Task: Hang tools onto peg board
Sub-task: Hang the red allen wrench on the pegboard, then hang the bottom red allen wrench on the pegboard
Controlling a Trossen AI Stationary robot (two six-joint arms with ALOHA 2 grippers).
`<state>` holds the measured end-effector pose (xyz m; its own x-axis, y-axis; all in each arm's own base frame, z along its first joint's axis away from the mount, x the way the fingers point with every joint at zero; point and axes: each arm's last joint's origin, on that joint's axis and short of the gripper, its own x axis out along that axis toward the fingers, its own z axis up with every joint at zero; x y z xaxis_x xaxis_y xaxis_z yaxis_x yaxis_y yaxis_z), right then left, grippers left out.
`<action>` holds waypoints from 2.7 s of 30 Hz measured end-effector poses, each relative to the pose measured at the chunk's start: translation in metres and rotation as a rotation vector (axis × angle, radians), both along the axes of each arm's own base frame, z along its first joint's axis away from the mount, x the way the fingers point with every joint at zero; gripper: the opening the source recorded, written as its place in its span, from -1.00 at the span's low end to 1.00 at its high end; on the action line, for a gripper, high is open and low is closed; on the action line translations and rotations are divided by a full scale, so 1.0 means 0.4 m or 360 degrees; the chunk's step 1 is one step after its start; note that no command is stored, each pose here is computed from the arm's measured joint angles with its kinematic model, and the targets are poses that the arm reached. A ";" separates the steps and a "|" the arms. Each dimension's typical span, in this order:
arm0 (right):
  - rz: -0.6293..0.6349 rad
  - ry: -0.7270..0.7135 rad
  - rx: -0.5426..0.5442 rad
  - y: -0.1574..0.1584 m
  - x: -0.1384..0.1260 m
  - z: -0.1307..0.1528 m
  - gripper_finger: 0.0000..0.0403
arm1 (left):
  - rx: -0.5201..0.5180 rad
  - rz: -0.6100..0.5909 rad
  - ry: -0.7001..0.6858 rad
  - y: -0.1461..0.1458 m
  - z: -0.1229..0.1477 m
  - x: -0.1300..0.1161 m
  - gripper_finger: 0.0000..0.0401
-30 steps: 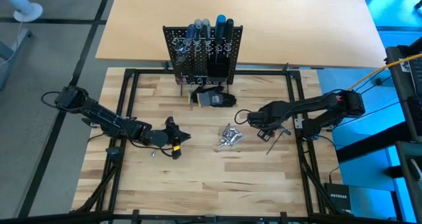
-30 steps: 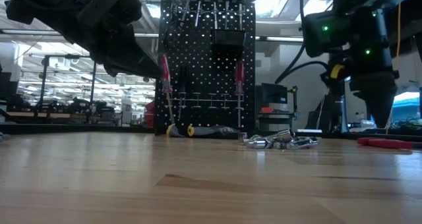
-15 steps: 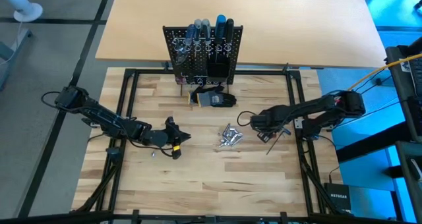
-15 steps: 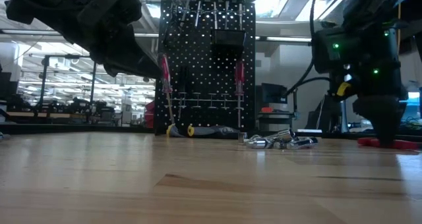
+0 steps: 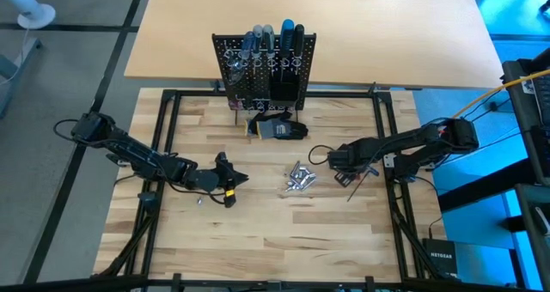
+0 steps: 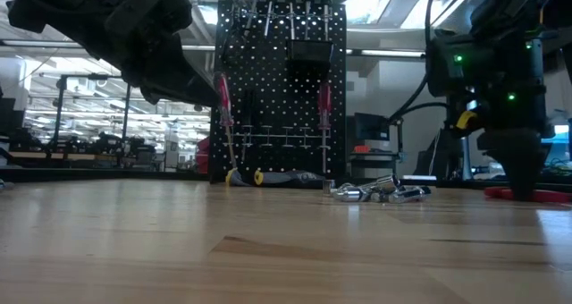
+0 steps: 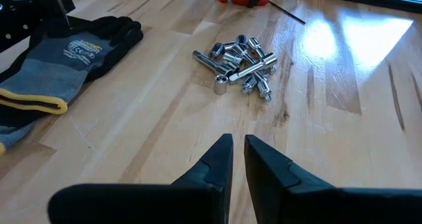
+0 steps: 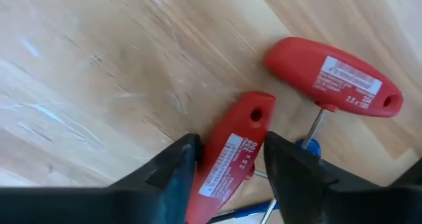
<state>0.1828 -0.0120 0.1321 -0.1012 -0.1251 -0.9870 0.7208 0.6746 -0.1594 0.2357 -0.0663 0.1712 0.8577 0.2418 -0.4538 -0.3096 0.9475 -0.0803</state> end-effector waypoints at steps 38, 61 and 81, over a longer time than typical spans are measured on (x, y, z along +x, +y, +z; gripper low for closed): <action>0.0463 -0.0578 0.0007 -0.005 0.175 0.184 -0.85 | 0.0003 -0.0003 -0.0001 0.000 0.000 0.000 -0.84; 0.0417 -0.0357 0.0356 0.044 0.117 0.122 0.01 | -0.0017 0.0011 0.0006 0.000 -0.001 -0.001 -0.84; 0.0295 -0.0454 0.0264 0.026 0.083 0.019 -0.01 | -0.0007 0.0011 0.0036 0.001 -0.005 -0.003 -0.84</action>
<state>0.2161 -0.0014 0.1398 0.1898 0.0485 -0.9806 0.5840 0.7973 0.1524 0.2345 -0.0658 0.1691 0.8455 0.2459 -0.4740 -0.3180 0.9449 -0.0771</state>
